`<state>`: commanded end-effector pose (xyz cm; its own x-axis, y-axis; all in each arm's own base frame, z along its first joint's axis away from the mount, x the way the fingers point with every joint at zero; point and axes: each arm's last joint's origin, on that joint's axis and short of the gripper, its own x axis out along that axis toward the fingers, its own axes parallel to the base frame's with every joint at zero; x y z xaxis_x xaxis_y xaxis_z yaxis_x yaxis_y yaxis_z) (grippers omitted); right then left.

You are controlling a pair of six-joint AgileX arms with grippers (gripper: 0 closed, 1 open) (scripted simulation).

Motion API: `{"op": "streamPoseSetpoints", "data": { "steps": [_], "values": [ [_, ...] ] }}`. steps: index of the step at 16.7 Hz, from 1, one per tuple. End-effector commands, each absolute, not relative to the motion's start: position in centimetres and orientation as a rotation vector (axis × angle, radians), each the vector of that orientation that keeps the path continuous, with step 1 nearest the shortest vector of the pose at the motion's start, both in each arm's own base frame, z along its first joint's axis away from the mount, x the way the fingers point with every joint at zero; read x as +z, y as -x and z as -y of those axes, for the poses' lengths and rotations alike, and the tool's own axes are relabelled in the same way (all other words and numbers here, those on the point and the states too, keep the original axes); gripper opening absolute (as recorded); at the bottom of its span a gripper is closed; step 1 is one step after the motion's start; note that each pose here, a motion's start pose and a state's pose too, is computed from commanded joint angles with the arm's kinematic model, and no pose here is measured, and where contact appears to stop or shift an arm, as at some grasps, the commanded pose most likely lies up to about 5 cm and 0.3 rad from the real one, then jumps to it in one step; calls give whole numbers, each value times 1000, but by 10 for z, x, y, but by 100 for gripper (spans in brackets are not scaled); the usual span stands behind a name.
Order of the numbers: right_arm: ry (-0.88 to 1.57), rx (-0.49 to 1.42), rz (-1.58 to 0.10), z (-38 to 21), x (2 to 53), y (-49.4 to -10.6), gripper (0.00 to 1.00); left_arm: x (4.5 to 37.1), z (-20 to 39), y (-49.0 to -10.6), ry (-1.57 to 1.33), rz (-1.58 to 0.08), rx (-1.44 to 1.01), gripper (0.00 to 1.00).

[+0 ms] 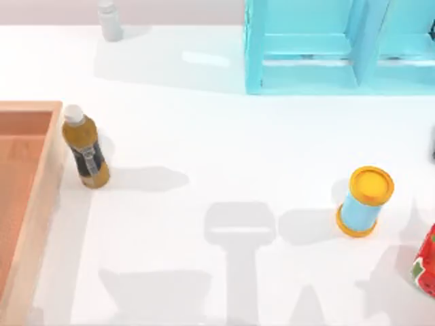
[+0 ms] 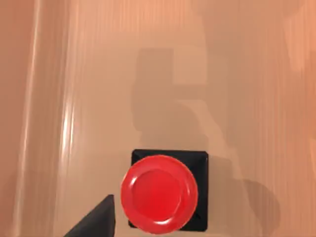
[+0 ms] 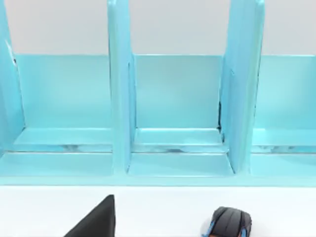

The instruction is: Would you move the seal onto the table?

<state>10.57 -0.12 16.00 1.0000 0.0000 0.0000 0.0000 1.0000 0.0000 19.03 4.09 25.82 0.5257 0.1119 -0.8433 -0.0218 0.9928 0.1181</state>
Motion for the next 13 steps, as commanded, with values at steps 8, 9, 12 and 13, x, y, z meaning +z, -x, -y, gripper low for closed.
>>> {"op": "streamPoseSetpoints", "data": {
  "steps": [8, 9, 12, 13],
  "values": [
    [0, 0, 0, 1, 160, -106, 100, 259, -89, -265, -30, -1523, 1, 100],
    [0, 0, 0, 1, 160, -106, 100, 259, -93, -269, -24, -1550, -6, 100],
    [0, 0, 0, 1, 160, -106, 100, 260, -97, -272, -18, -1572, -13, 100],
    [0, 0, 0, 1, 160, -106, 100, 260, -97, -272, -18, -1572, -13, 100]
  ]
}}
